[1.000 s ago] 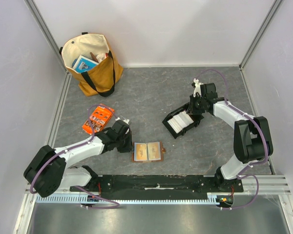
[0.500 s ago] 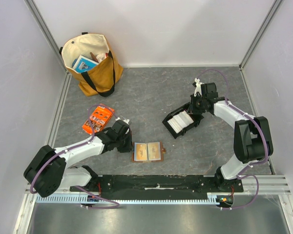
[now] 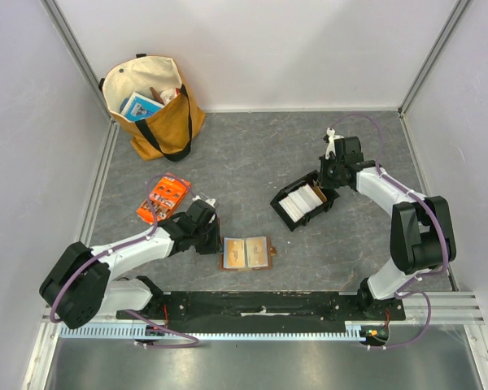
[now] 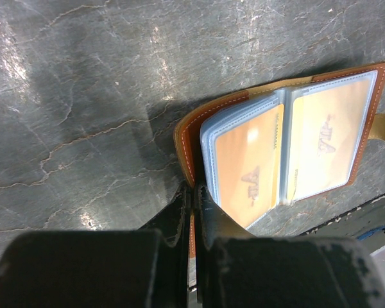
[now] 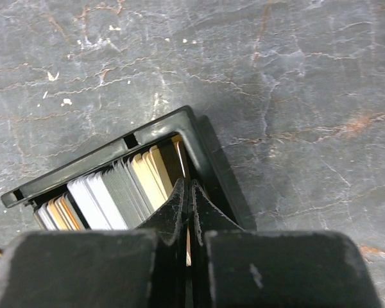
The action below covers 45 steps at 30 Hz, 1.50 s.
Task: Put the credit cards into the card holder
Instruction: Pick up the credit card from the storage box.
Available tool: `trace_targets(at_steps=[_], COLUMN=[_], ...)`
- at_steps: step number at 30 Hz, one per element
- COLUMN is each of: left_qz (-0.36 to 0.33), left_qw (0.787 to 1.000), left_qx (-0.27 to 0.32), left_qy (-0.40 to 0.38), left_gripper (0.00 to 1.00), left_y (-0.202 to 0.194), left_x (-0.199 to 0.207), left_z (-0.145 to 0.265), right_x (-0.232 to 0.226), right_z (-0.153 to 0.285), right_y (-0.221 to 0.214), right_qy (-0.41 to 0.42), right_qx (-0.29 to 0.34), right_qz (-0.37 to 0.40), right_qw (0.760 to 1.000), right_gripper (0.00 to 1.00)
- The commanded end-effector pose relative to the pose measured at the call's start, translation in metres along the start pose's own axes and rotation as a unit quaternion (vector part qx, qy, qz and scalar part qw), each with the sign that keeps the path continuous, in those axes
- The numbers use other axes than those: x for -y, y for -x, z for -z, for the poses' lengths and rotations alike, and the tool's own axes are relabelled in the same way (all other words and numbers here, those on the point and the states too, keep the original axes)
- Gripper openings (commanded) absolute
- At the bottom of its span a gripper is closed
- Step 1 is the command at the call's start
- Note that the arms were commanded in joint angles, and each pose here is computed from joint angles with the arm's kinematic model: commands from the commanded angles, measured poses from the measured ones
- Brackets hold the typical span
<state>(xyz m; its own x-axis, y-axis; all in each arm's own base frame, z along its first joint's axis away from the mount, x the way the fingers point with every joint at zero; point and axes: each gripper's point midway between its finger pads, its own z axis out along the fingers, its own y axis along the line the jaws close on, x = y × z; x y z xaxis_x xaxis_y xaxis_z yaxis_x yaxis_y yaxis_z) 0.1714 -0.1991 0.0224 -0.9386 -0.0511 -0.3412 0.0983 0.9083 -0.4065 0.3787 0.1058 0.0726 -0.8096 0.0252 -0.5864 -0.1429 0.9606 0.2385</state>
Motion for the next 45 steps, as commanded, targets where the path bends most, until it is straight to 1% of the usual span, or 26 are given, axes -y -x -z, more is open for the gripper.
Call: trace_targets(at_steps=[1, 8, 13, 19, 21, 24, 28, 35, 40, 43, 45], left_qz=[-0.023, -0.023, -0.023, -0.023, -0.023, -0.022, -0.022, -0.024, -0.024, -0.025, -0.026], left_qw=[0.999, 0.999, 0.999, 0.999, 0.999, 0.999, 0.999, 0.999, 0.999, 0.999, 0.999], left_qx=[0.011, 0.009, 0.008, 0.006, 0.007, 0.008, 0.008, 0.007, 0.008, 0.007, 0.008], left_qy=[-0.022, -0.024, -0.022, -0.021, -0.022, -0.022, -0.022, -0.025, -0.026, -0.025, -0.025], left_gripper=[0.02, 0.02, 0.02, 0.02, 0.02, 0.02, 0.02, 0.02, 0.02, 0.02, 0.02], left_y=[0.010, 0.010, 0.010, 0.008, 0.008, 0.009, 0.009, 0.010, 0.009, 0.009, 0.009], left_x=[0.013, 0.014, 0.013, 0.011, 0.012, 0.012, 0.012, 0.013, 0.013, 0.013, 0.013], left_z=[0.002, 0.001, 0.001, 0.000, 0.000, 0.000, 0.000, -0.001, -0.001, 0.000, 0.000], right_x=[0.017, 0.014, 0.019, 0.018, 0.021, 0.020, 0.021, 0.017, 0.019, 0.019, 0.014], right_z=[0.013, 0.011, 0.010, 0.007, 0.007, 0.011, 0.015, 0.006, 0.001, 0.002, 0.004], right_y=[0.017, 0.012, 0.004, -0.003, -0.003, 0.001, 0.004, -0.017, -0.020, -0.014, -0.007], right_qy=[-0.059, -0.103, -0.161, -0.178, -0.193, -0.200, -0.208, -0.180, -0.184, -0.187, -0.175], right_qx=[0.024, 0.011, -0.007, -0.022, -0.024, -0.015, -0.013, -0.054, -0.062, -0.050, -0.039], right_qz=[0.007, 0.051, 0.085, 0.102, 0.106, 0.104, 0.109, 0.118, 0.118, 0.118, 0.118], right_qw=[0.998, 0.993, 0.983, 0.978, 0.975, 0.974, 0.972, 0.975, 0.974, 0.974, 0.977], right_gripper=[0.00, 0.02, 0.04, 0.08, 0.08, 0.09, 0.14, 0.18, 0.16, 0.09, 0.02])
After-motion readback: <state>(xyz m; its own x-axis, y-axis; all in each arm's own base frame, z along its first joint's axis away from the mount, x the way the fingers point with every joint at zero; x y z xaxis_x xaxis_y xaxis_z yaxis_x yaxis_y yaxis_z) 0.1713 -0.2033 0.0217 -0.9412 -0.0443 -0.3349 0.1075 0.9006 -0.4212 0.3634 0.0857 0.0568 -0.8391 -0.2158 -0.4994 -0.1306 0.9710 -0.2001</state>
